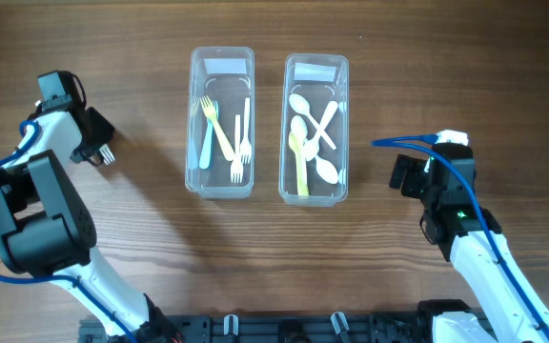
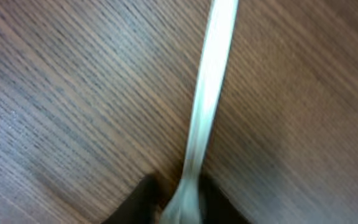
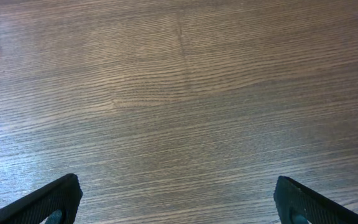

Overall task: Pack container
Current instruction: 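Carry the white fork into the left container and release it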

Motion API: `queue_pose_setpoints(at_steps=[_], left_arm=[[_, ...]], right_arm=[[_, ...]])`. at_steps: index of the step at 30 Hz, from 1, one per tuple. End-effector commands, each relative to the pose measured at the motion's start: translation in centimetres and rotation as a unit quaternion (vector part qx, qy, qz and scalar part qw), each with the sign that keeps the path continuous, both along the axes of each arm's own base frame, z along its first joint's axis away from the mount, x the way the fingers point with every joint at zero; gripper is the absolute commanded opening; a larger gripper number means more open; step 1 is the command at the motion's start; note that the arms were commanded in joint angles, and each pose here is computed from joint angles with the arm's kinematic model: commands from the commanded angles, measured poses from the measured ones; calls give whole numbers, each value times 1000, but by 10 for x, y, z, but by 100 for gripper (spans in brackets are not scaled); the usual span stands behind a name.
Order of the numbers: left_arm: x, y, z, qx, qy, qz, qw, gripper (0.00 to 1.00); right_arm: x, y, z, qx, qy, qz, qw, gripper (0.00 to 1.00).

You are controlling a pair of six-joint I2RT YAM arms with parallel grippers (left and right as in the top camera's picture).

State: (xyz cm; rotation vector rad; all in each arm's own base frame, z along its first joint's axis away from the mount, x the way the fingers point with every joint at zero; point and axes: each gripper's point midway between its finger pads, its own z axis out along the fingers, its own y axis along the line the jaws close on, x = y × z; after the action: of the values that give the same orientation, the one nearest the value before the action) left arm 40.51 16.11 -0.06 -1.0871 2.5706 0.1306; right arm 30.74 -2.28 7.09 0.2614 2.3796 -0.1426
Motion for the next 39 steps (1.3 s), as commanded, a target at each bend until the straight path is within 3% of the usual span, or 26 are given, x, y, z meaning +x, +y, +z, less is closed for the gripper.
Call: queue_pose_setpoints(at_steps=[1,4,10,13,14,16,18,26,27,28,29,30,31,36,39], left_arm=[[-10,-10,-12,-24,23,-8,999,12],[-6,-9,8,-22,0,8,1000,7],[12,-18,153,-3,-174,10,985,6],[18,-91,218,-94,-267,-105,953,4],[19,-140,239,-121,-294,-217,923,4],[16,-197,245,-115,-297,-349,881,4],[12,-233,234,-104,-277,-417,859,4],[14,-292,160,-91,-177,-464,863,5],[14,-292,155,-93,-171,-464,864,11],[14,-292,152,-94,-168,-464,865,25],[14,-292,152,-94,-168,-464,865,32],[14,-292,152,-94,-168,-464,865,65],[14,-292,152,-94,-168,-464,865,80],[26,-271,169,-79,-199,-443,870,86],[36,-213,187,-16,-215,-377,901,95]], right_arm=[[1,0,1,2,-3,-6,1000,100],[1,0,1,2,-3,-6,1000,100],[1,0,1,2,-3,-6,1000,100],[1,0,1,2,-3,-6,1000,100],[1,0,1,2,-3,-6,1000,100],[1,0,1,2,-3,-6,1000,100],[1,0,1,2,-3,-6,1000,100],[1,0,1,2,-3,-6,1000,100],[1,0,1,2,-3,-6,1000,100],[1,0,1,2,-3,-6,1000,100],[1,0,1,2,-3,-6,1000,100],[1,0,1,2,-3,-6,1000,100],[1,0,1,2,-3,-6,1000,100],[1,0,1,2,-3,-6,1000,100],[1,0,1,2,-3,-6,1000,100]])
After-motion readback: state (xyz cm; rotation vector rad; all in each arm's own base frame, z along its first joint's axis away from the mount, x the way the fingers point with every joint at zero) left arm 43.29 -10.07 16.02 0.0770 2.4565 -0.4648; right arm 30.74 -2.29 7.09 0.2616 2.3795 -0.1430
